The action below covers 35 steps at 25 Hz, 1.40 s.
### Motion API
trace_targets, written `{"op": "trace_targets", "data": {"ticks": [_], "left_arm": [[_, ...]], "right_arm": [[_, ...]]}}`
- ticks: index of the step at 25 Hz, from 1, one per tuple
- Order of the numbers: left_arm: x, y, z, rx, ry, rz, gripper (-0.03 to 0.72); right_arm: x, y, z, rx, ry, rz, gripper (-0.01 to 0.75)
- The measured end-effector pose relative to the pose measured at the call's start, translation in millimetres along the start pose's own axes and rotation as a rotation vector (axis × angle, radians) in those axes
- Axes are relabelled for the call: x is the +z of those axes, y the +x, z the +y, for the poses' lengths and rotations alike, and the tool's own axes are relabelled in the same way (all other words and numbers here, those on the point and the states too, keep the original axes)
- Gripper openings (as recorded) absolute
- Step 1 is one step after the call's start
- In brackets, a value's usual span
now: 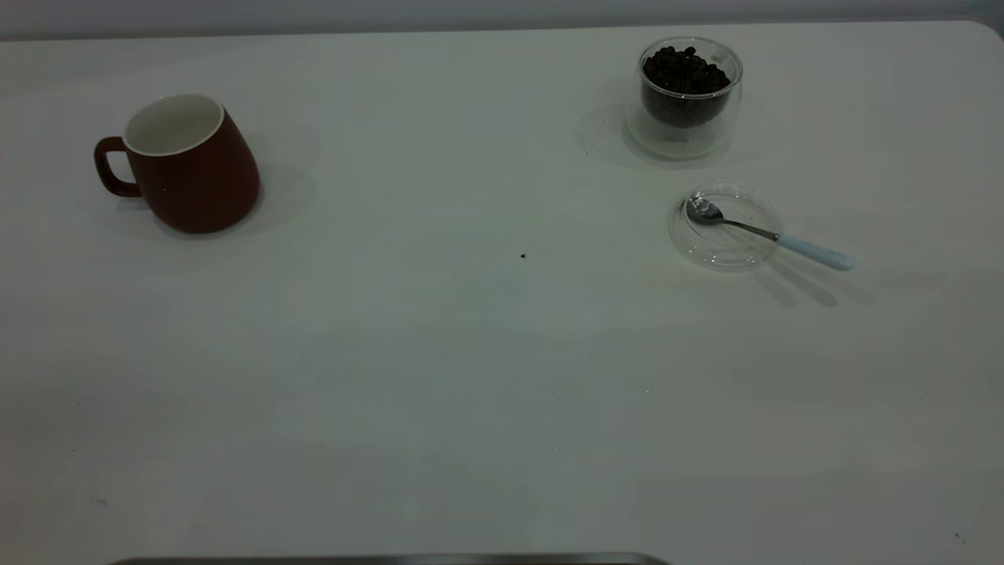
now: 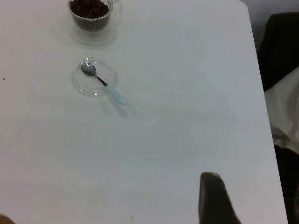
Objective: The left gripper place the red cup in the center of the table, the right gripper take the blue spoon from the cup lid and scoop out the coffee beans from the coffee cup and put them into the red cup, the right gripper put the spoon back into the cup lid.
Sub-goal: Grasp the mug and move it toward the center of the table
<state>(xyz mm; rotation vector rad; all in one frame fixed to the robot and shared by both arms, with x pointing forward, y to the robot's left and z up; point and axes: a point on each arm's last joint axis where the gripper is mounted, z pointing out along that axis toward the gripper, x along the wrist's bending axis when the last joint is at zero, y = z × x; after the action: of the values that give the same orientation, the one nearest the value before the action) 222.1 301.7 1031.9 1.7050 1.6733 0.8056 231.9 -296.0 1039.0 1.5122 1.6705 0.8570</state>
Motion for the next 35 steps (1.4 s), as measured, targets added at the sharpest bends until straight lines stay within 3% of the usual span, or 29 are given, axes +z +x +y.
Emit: {"op": "trace_targets", "data": {"ticks": [9,16,22,30,35], "left_arm": [[-2,0,5,-0.007,0.007,0.000,0.587],[6,0,64,0.014,0.151,-0.003,0.587],[59,1,115,0.173,0.318,-0.030,0.587],[141,1,162,0.334,0.420,-0.074,0.587],[202,2,185,0.532,0.529,-0.148,0.587]], "right_arm": [[0,0,0,0.000,0.000,0.000,0.438],[0,0,0,0.000,0.000,0.000,0.438],[0,0,0,0.000,0.000,0.000,0.438],[0,0,0,0.000,0.000,0.000,0.438],[0,0,0,0.000,0.000,0.000,0.438]]}}
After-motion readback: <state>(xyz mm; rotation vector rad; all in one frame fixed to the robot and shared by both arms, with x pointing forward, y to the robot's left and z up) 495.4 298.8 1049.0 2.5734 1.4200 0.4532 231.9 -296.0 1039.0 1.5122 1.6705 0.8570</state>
